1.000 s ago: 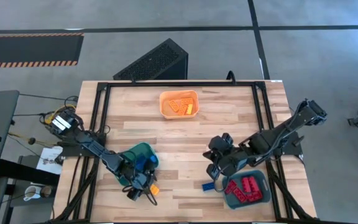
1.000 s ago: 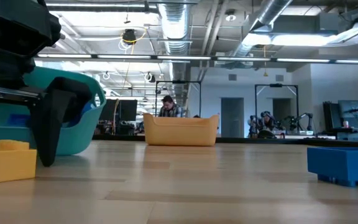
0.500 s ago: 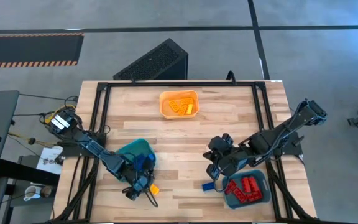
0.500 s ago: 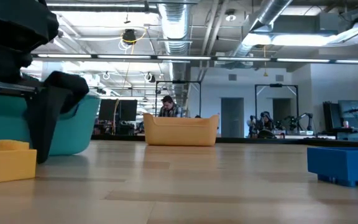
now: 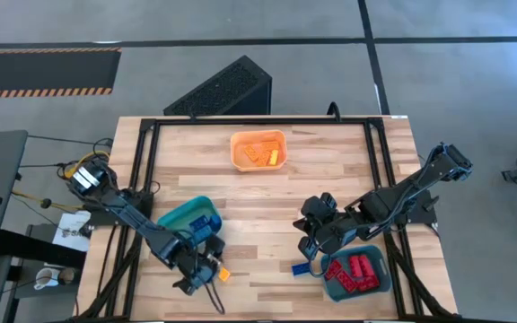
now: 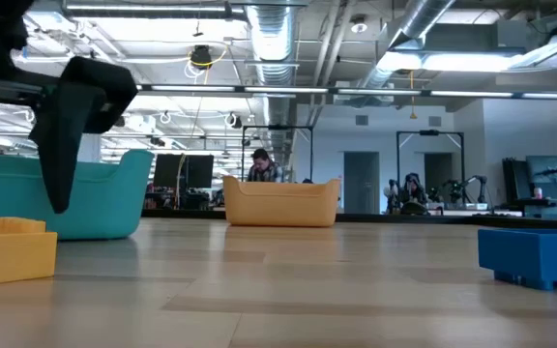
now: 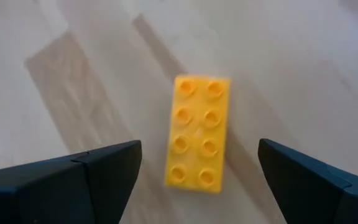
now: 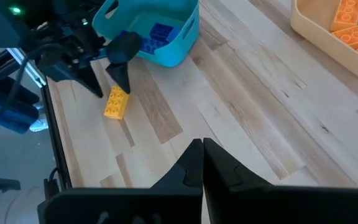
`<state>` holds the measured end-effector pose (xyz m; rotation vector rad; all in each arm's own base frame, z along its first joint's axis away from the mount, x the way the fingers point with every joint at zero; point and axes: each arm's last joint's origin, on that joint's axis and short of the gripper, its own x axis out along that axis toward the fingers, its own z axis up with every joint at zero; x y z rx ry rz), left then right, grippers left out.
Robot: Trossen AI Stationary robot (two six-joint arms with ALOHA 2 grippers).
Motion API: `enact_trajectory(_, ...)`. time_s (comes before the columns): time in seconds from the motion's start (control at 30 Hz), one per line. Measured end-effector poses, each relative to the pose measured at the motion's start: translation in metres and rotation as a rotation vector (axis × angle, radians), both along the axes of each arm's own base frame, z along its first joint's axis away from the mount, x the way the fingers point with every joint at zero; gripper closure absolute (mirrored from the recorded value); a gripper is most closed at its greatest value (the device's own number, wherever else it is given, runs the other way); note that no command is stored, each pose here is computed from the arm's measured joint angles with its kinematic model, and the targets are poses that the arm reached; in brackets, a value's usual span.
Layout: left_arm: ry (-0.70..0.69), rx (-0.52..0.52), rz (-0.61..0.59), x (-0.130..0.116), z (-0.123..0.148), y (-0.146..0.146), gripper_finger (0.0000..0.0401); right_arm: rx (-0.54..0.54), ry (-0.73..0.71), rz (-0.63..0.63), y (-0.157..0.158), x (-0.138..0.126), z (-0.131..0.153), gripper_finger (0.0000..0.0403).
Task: Sort & place blocks by color
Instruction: Put the yellow game piece into the orange bin
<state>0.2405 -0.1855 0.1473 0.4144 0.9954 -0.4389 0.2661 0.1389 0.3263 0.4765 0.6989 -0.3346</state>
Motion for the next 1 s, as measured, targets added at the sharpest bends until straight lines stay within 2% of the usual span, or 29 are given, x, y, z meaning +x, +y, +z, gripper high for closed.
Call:
enact_trajectory(0.3, -0.013, -0.039, -0.050, 0.005, -0.014, -0.011, 0.0090, 0.001, -0.004, -0.001, 0.000, 0.000, 0.000, 0.0387)
enact_trajectory(0.43, 0.026, -0.058, -0.053, 0.011, -0.024, -0.007, 0.0109, 0.000, -0.003, 0.000, 0.000, 0.000, 0.000, 0.0387)
enact_trajectory(0.53, 0.054, -0.086, -0.051, 0.015, -0.025, -0.002, 0.0150, 0.001, -0.002, 0.000, 0.000, 0.000, 0.000, 0.0387)
enact_trajectory(0.67, 0.049, -0.092, -0.048, 0.019, -0.021, 0.005, 0.0252, -0.002, 0.001, 0.001, 0.000, 0.000, 0.000, 0.0387)
enact_trajectory(0.73, 0.039, -0.060, -0.045, 0.021, -0.014, 0.010, 0.0303, -0.002, 0.000, 0.002, 0.000, 0.000, 0.000, 0.0387)
enact_trajectory(0.87, -0.037, -0.005, -0.006, 0.027, 0.023, 0.028, 0.0298, -0.003, 0.000, 0.004, 0.000, 0.000, 0.000, 0.0387)
enact_trajectory(1.0, -0.166, 0.067, 0.024, 0.022, 0.061, 0.062, 0.0298, -0.009, -0.001, 0.011, 0.000, 0.000, 0.000, 0.0387)
